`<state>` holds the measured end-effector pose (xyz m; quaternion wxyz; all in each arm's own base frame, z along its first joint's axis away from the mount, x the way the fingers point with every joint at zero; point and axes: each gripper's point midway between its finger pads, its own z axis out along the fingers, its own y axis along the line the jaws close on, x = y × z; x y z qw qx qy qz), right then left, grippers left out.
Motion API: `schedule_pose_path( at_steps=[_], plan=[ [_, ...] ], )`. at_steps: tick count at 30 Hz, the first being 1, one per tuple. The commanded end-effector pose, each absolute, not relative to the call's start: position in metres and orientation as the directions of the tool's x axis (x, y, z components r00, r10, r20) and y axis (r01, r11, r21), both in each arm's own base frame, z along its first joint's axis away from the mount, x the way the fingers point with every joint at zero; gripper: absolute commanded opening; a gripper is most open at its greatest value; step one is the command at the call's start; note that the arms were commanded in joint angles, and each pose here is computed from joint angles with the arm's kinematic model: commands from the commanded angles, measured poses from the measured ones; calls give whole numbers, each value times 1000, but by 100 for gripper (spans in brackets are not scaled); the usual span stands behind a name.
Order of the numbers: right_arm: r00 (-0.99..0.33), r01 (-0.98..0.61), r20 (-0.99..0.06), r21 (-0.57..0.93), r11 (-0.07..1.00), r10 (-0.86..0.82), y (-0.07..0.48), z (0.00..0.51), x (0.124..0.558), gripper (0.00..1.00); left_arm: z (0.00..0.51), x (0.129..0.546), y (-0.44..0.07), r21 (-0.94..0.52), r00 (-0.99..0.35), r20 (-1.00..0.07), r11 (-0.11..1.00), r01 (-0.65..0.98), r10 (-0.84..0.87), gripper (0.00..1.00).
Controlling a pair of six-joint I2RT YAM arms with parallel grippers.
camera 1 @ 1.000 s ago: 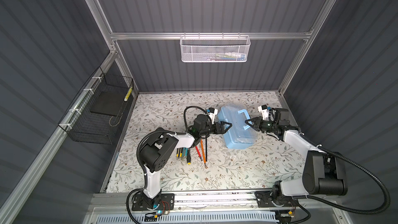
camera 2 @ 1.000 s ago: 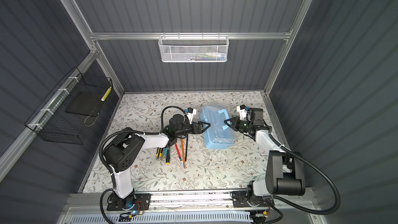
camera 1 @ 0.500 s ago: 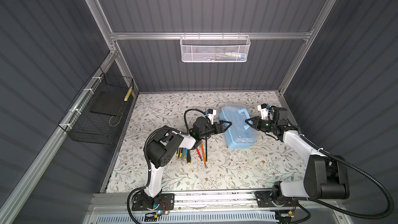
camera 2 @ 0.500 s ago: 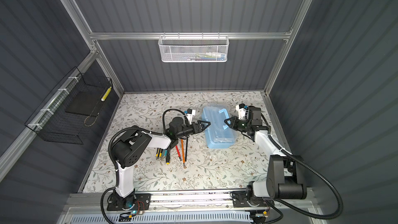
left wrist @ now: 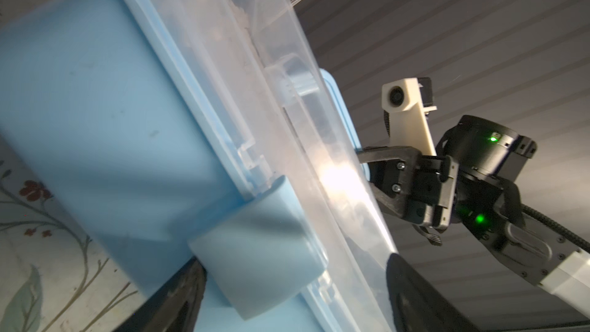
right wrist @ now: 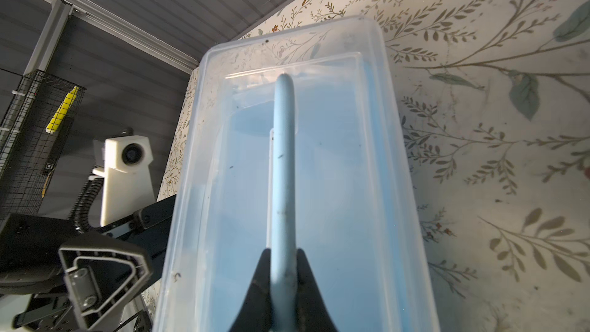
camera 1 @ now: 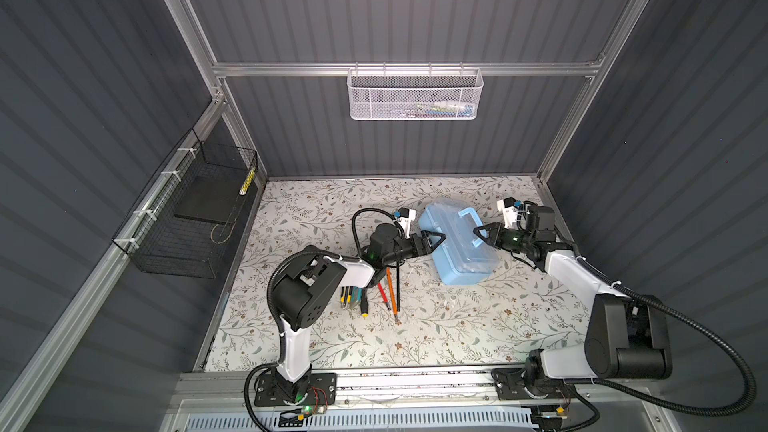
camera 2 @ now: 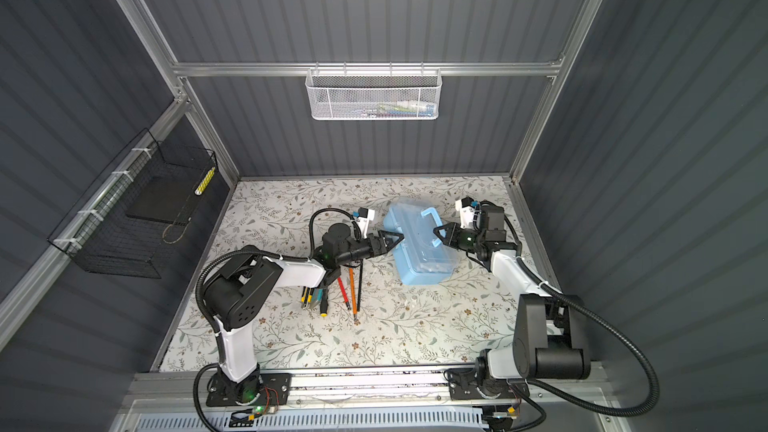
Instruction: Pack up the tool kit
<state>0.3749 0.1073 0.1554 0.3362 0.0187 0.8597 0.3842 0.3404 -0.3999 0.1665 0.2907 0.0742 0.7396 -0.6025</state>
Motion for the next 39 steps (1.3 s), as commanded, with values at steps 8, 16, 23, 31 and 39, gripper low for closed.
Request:
schedule_pose_path(
  at_steps=[8,16,23,31,39],
  plan=[
    [-859,-147,-459,645,750,226,109,108,350,0,234,325,-403,-752,-723,-659,187,632,-210,81],
    [-824,-181,-517,627,758,230,107,132,353,0,202,324,-397,-758,-761,-635,300,580,-133,80],
    [-809,-196,-540,622,758,233,107,145,356,0,192,326,-384,-683,-761,-648,465,563,-30,80],
    [-810,-211,-549,601,771,206,116,145,356,0,197,328,-398,-711,-773,-634,422,563,-36,81],
    [-793,-230,-581,567,791,185,120,155,356,0,188,322,-406,-726,-798,-603,419,546,-5,81]
  ],
)
